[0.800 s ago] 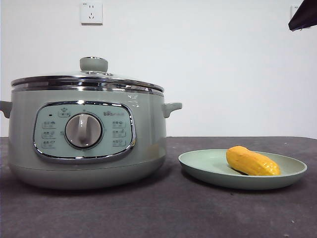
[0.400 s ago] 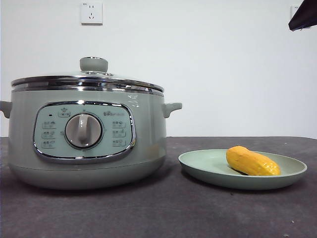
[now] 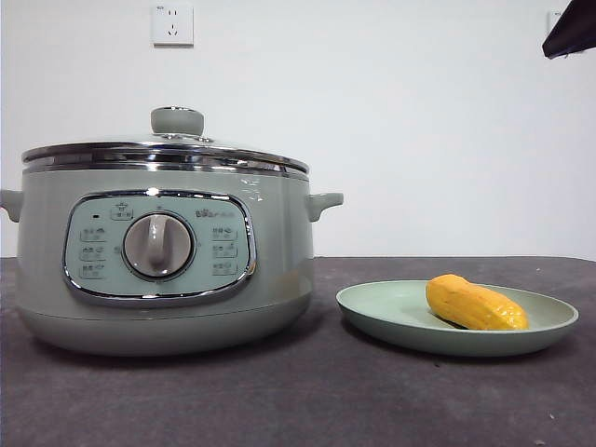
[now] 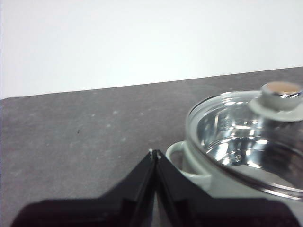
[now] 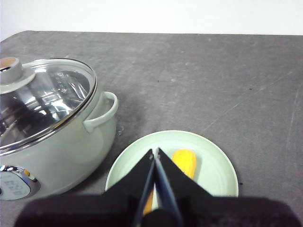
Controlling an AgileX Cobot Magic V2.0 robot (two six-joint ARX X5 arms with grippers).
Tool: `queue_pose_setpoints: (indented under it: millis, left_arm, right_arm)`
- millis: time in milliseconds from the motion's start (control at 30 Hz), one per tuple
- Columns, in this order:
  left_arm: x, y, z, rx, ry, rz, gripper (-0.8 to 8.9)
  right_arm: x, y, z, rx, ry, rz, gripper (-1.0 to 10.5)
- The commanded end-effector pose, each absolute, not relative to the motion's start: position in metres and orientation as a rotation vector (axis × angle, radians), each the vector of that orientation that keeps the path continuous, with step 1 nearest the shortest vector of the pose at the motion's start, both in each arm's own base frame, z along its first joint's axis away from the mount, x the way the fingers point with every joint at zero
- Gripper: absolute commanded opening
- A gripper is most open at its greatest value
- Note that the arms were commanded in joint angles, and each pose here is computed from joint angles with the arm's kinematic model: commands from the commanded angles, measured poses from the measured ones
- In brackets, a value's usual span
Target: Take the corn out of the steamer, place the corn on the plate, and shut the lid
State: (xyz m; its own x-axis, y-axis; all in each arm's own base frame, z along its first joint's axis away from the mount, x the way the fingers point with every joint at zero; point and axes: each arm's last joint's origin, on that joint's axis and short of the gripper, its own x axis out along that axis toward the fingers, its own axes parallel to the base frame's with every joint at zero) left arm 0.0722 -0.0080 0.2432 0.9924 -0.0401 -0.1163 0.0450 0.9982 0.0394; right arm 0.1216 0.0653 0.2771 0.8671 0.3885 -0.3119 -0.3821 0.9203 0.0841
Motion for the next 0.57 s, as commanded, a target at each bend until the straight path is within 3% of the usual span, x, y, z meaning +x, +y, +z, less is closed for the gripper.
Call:
queue_pose_setpoints:
  millis: [33,267,567]
  left_arm:
    - [0.081,-0.006,0.221,0.04,0.107,-0.016,-0.04]
    - [0.095,-0.004,0.178,0.028,0.136,0.001,-0.04]
    - [0.095,-0.003,0.152,0.002,0.165,0.018,-0.03]
  right_arm:
    - [0.122,0.065,0.276,0.03,0.331,0.403,0.0]
    - [0.122,0.065,0.276,0.03,0.331,0.403,0.0]
    - [0.122,0.065,0.276,0.029,0.331,0.403,0.0]
